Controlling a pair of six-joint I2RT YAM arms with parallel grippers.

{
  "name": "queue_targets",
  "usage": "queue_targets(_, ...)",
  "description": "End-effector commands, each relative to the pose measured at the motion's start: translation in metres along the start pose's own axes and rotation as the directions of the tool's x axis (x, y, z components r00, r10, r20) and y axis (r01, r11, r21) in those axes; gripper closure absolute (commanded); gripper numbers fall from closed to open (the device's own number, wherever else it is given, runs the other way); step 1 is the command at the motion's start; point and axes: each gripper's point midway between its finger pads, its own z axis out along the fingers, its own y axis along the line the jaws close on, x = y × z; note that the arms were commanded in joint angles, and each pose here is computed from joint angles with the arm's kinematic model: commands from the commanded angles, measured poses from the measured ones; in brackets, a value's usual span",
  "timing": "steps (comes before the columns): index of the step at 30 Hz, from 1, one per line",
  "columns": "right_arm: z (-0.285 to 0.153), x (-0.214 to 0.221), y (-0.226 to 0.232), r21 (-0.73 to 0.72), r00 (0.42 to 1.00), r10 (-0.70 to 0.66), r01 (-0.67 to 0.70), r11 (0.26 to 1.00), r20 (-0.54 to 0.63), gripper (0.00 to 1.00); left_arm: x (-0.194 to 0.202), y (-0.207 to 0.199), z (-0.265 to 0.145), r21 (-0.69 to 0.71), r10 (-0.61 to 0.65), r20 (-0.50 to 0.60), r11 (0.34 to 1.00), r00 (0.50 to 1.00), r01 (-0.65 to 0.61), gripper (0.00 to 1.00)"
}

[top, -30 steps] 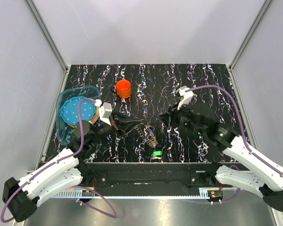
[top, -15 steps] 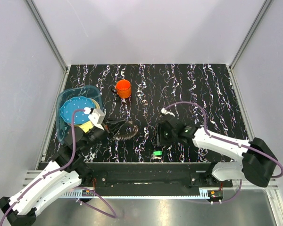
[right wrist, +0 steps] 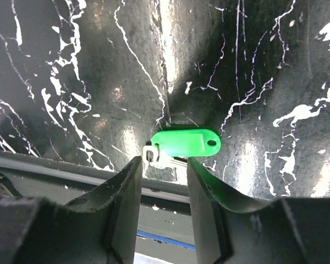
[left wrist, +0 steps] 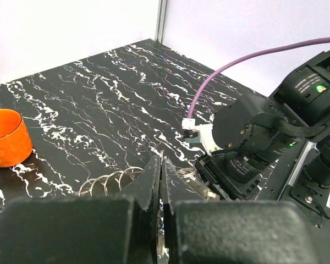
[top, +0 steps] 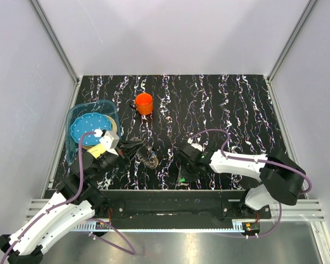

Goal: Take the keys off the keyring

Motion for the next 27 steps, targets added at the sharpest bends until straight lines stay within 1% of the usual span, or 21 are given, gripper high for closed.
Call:
queue_targets(1, 0.003, -0.006, 0.015, 0.005, 0.999, 0.027, -0.027, 1.000, 0.022, 0.57, -0.042, -0.008, -0.005, 0.022, 0.023, 0.126, 0.999, 0.992, -0.026, 1.00)
queue_targets(4, 0.008, -0.002, 0.016, 0.016, 1.000, 0.024, -0.024, 1.000, 0.011, 0.59, -0.043, -0.007, -0.006, 0.018, 0.024, 0.130, 0.999, 0.991, -0.026, 1.00)
queue_targets(8, 0.013, 0.000, 0.014, 0.031, 1.000, 0.028, -0.028, 0.999, 0.005, 0.66, -0.043, -0.008, -0.006, 0.022, 0.028, 0.128, 0.999, 0.991, -0.031, 1.00)
queue_targets(11, 0.014, -0.001, 0.014, 0.033, 1.000, 0.025, -0.026, 0.999, 0.010, 0.79, -0.043, -0.008, -0.006, 0.023, 0.031, 0.127, 0.999, 0.991, -0.034, 1.00)
queue_targets(12, 0.014, -0.003, 0.016, 0.032, 0.999, 0.027, -0.027, 0.999, 0.019, 0.85, -0.043, -0.009, -0.006, 0.027, 0.029, 0.125, 0.999, 0.992, -0.033, 1.00)
queue_targets(14, 0.014, -0.009, 0.015, 0.040, 0.999, 0.015, -0.017, 0.999, 0.048, 0.92, -0.042, -0.009, -0.005, 0.031, 0.025, 0.122, 0.999, 0.992, -0.028, 1.00)
queue_targets(15, 0.012, -0.014, 0.017, 0.041, 0.997, 0.009, -0.012, 0.999, 0.071, 0.98, -0.041, -0.009, -0.005, 0.029, 0.023, 0.119, 0.999, 0.993, -0.026, 1.00)
queue_targets(16, 0.011, -0.017, 0.017, 0.043, 0.996, -0.005, 0.001, 0.999, 0.085, 1.00, -0.040, -0.009, -0.005, 0.028, 0.021, 0.119, 0.999, 0.993, -0.025, 1.00)
queue_targets(19, 0.006, -0.033, 0.014, 0.073, 0.990, -0.041, 0.031, 0.997, 0.133, 1.00, -0.039, -0.007, -0.003, 0.022, 0.018, 0.118, 1.000, 0.993, -0.020, 1.00)
queue_targets(20, -0.002, -0.055, 0.007, 0.088, 0.982, -0.046, 0.030, 0.996, 0.182, 1.00, -0.037, -0.006, -0.001, 0.019, 0.009, 0.111, 1.000, 0.994, -0.011, 1.00)
queue_targets(22, -0.007, -0.077, -0.005, 0.099, 0.975, -0.031, 0.010, 0.995, 0.218, 1.00, -0.034, -0.007, 0.002, 0.024, 0.002, 0.101, 1.000, 0.995, -0.004, 1.00)
queue_targets(23, -0.015, -0.100, -0.017, 0.103, 0.968, -0.027, 0.000, 0.995, 0.251, 1.00, -0.028, -0.007, 0.006, 0.028, -0.002, 0.078, 1.000, 0.997, 0.000, 1.00)
queue_targets(25, -0.026, -0.129, -0.033, 0.126, 0.949, -0.019, -0.022, 0.992, 0.315, 1.00, -0.021, -0.006, 0.012, 0.028, -0.005, 0.048, 1.000, 0.999, 0.003, 1.00)
queue_targets(26, -0.038, -0.154, -0.050, 0.144, 0.933, -0.011, -0.044, 0.989, 0.360, 1.00, -0.014, -0.003, 0.019, 0.021, -0.009, 0.005, 1.000, 1.000, 0.009, 1.00)
queue_targets(27, -0.044, -0.165, -0.059, 0.156, 0.924, -0.007, -0.057, 0.986, 0.382, 1.00, -0.008, -0.002, 0.022, 0.016, -0.005, -0.026, 1.000, 1.000, 0.006, 1.00)
